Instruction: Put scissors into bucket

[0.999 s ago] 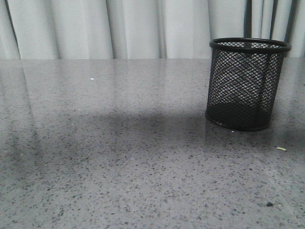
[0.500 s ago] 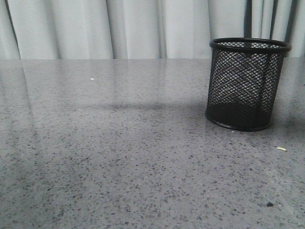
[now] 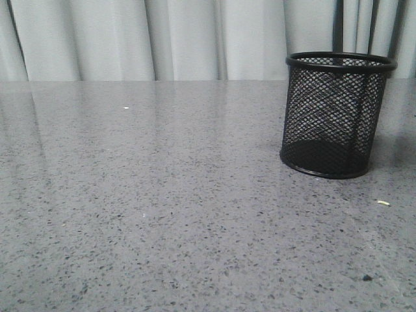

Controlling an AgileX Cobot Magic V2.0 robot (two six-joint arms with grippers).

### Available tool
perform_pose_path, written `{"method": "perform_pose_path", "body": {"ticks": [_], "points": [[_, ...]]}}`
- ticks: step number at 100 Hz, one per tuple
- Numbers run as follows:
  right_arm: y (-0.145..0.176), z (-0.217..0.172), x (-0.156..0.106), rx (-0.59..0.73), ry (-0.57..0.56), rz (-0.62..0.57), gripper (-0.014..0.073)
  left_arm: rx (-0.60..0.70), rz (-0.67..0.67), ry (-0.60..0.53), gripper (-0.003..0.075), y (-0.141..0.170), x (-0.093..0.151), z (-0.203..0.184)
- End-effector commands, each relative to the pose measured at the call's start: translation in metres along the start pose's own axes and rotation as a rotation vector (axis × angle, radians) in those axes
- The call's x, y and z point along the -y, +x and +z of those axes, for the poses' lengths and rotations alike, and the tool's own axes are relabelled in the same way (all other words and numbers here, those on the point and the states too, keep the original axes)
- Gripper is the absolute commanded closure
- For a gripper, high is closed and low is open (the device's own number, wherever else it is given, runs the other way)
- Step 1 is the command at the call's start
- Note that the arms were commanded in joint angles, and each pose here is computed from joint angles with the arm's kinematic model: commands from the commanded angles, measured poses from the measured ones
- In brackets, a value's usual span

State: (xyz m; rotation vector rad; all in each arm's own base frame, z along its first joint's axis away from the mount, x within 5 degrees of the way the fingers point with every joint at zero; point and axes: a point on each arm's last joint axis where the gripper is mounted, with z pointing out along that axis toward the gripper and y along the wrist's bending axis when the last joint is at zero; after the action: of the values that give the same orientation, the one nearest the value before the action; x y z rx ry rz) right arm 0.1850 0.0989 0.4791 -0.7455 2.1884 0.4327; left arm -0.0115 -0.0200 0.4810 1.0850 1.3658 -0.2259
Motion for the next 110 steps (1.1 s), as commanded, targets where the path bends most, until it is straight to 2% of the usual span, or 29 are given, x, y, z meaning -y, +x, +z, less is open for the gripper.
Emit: {"method": "perform_pose_path", "body": {"ticks": [1,16,40,67,101,110], "points": [[0.003,-0.025,0.004,0.002,0.125,0.006,0.0657,0.052,-0.021,-0.024,0.074,-0.006,-0.003,-0.003],[0.007,-0.015,0.011,-0.042,0.159,0.007,0.0657,0.059,-0.024,-0.029,0.074,-0.005,-0.003,-0.002],[0.02,0.036,0.028,-0.217,0.175,0.025,0.0658,0.083,-0.044,-0.015,0.074,-0.006,-0.002,0.001],[0.009,0.074,0.043,-0.131,0.205,0.018,0.0658,0.087,-0.046,-0.014,0.074,-0.007,-0.002,0.001],[0.012,0.113,0.052,-0.228,0.167,0.05,0.0655,0.089,-0.048,-0.012,0.074,-0.007,-0.001,0.001],[0.013,0.114,0.051,-0.241,0.159,0.055,0.0603,0.089,-0.048,-0.012,0.074,-0.007,-0.001,0.001]]}}
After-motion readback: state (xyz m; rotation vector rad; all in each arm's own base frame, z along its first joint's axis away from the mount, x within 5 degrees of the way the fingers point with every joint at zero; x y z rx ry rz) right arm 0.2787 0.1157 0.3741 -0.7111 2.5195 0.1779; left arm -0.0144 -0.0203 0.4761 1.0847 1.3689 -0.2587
